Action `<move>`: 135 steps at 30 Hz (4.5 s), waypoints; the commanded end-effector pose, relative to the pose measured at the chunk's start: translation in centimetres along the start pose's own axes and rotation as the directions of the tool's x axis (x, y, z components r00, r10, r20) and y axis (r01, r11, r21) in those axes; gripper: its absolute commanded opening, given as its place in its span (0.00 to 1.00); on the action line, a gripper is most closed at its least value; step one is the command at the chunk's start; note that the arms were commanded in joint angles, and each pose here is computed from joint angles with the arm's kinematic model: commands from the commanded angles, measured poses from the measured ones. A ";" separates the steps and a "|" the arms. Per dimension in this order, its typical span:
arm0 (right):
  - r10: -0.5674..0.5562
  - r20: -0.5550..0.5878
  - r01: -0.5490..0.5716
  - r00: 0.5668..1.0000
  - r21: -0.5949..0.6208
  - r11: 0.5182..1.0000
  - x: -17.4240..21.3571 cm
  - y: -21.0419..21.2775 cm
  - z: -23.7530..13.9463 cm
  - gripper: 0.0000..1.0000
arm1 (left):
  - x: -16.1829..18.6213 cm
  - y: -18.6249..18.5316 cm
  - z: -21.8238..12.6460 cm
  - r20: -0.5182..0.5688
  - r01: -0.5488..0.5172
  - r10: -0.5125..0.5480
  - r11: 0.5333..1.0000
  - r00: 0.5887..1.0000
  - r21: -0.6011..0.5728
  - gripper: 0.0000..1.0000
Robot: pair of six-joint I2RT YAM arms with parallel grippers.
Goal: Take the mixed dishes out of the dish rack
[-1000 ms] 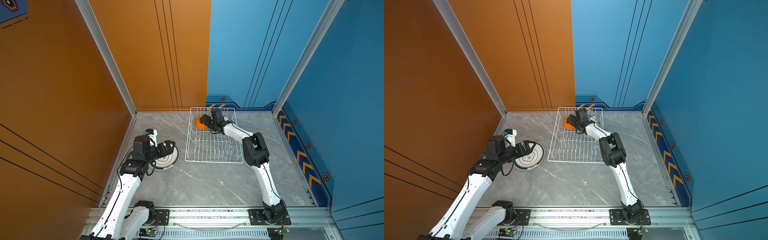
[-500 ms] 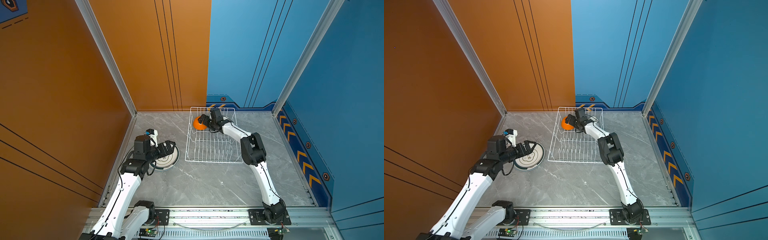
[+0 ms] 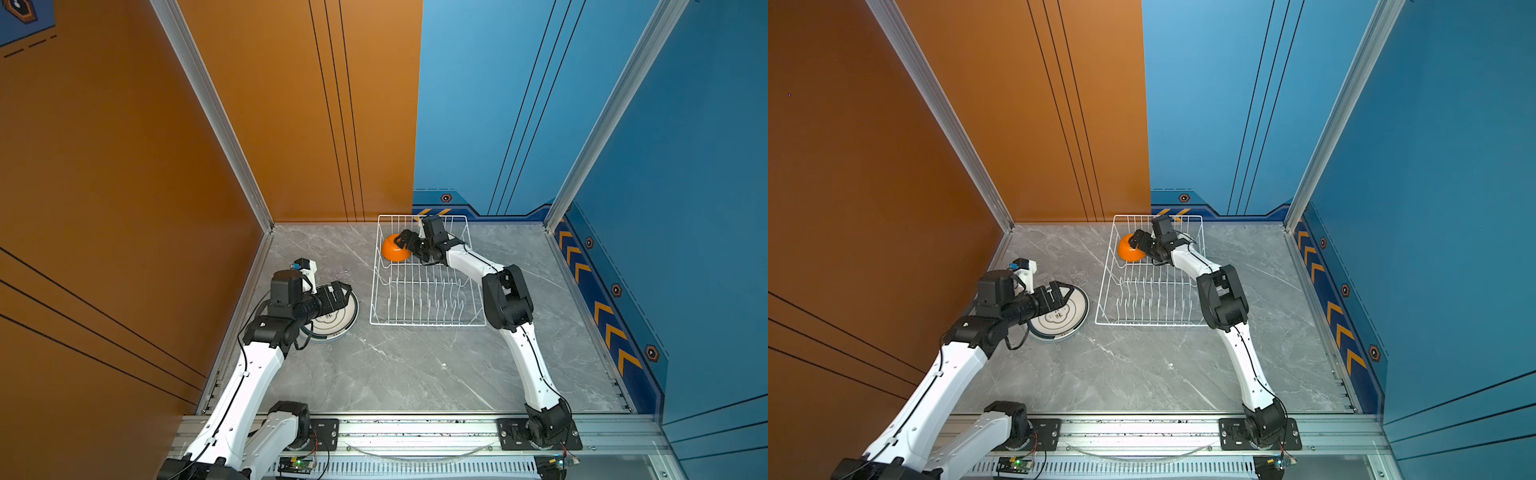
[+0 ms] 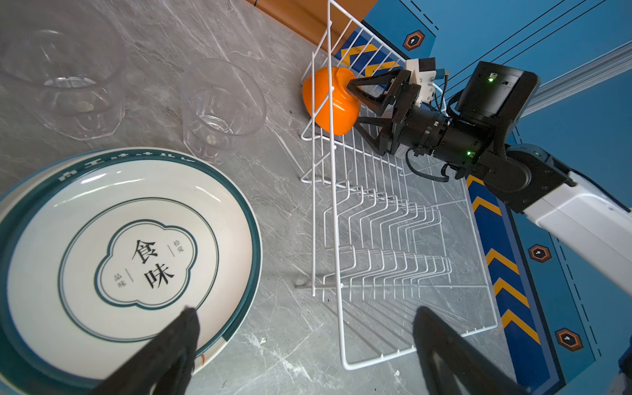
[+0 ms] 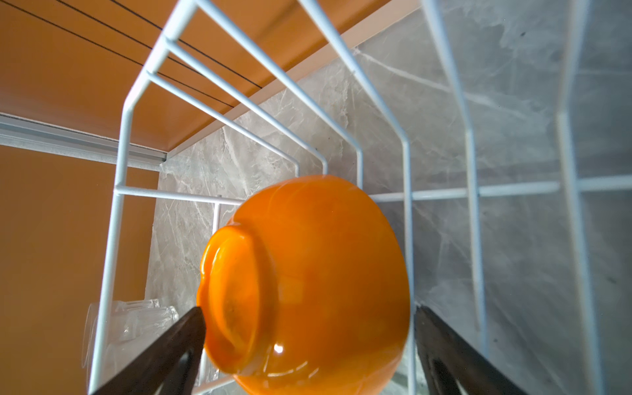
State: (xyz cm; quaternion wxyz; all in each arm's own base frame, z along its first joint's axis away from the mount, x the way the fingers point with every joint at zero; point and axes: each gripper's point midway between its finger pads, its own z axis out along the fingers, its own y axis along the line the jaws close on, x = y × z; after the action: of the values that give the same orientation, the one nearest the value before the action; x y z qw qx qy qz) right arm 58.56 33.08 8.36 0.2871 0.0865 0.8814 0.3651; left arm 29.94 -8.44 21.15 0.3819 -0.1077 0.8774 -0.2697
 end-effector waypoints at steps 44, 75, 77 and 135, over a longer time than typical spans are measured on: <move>-0.378 -0.213 0.433 0.901 0.488 0.758 8.4 -3.7 -13.1 0.82 | 0.6 -0.3 0.3 -0.018 0.007 -0.006 1.000 1.000 0.029 0.98; -0.304 -0.473 0.537 0.827 0.506 0.675 15.6 -6.7 -17.6 0.51 | 0.6 -0.1 -0.4 0.007 0.005 -0.006 1.000 1.000 0.030 0.98; -0.294 -0.482 0.535 0.826 0.504 0.678 16.4 -6.9 -18.0 0.48 | 0.6 -0.1 -0.4 0.006 0.008 -0.009 0.999 1.000 0.032 0.98; -0.116 -0.195 0.145 0.974 0.142 0.979 11.9 0.3 -8.9 0.76 | 1.0 -0.3 0.7 -0.028 0.008 -0.007 0.999 1.000 0.035 0.98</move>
State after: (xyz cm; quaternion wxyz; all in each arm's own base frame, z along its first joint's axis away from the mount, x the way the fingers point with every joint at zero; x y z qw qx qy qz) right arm 42.50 31.25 7.50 0.2063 0.0101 0.9464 0.2484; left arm 29.58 -9.09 20.20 0.3685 -0.1070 0.8779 -0.2866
